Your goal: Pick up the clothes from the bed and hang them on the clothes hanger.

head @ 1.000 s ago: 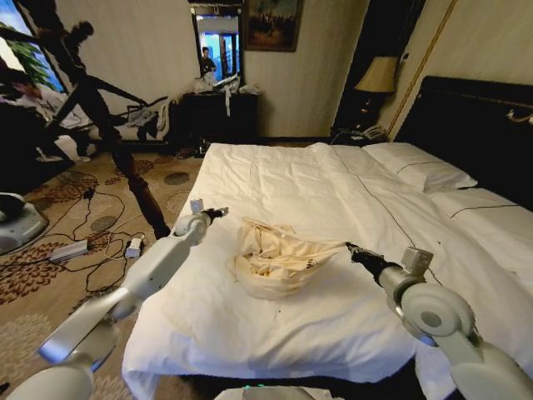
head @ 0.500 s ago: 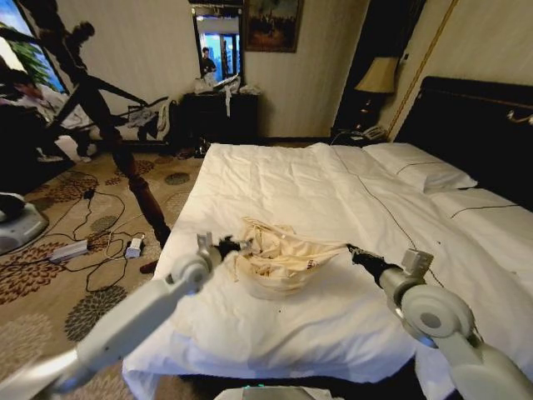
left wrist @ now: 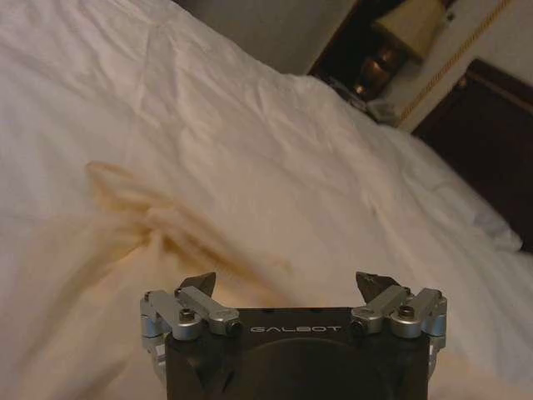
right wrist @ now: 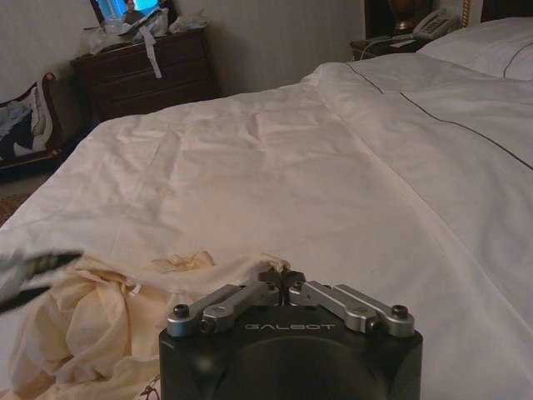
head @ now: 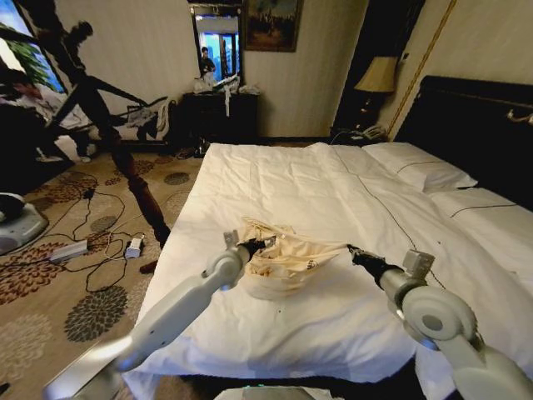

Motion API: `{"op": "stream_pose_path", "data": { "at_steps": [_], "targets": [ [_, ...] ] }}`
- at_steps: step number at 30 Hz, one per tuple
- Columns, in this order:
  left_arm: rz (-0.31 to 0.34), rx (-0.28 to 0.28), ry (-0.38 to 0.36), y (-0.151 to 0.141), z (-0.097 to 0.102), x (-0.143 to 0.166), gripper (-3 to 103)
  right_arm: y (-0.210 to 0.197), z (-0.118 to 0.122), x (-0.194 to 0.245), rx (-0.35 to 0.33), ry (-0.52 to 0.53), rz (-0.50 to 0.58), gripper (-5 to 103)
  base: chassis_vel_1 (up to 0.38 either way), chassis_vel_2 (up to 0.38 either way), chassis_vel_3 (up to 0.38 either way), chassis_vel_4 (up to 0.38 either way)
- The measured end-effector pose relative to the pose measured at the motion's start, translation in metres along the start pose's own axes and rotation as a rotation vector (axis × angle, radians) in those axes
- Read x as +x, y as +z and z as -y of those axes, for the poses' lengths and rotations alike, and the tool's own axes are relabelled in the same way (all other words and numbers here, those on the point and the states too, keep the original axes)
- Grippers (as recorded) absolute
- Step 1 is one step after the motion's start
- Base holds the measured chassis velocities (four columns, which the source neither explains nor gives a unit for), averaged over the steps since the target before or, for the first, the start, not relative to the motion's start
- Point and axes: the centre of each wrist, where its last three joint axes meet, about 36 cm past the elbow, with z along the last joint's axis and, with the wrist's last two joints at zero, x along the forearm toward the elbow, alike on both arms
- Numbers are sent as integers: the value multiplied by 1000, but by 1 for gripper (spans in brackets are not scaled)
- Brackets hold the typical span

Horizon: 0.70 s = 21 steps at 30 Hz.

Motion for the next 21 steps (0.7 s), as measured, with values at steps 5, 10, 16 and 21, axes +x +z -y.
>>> {"op": "stream_pose_path", "data": {
  "at_steps": [5,10,16,21],
  "targets": [
    [-30,69,20,-9,21,-27,93,-1,0,0,-1,1,3,0,0,0,0,0],
    [-59,88,20,2,28,-36,93,-4,1,0,1,4,11,0,0,0,0,0],
    [-39,54,-40,12,-4,-19,93,-5,5,2,-1,18,17,0,0,0,0,0],
    [-41,89,-24,7,-27,-18,90,-6,5,1,0,15,19,0,0,0,0,0]
  ]
}}
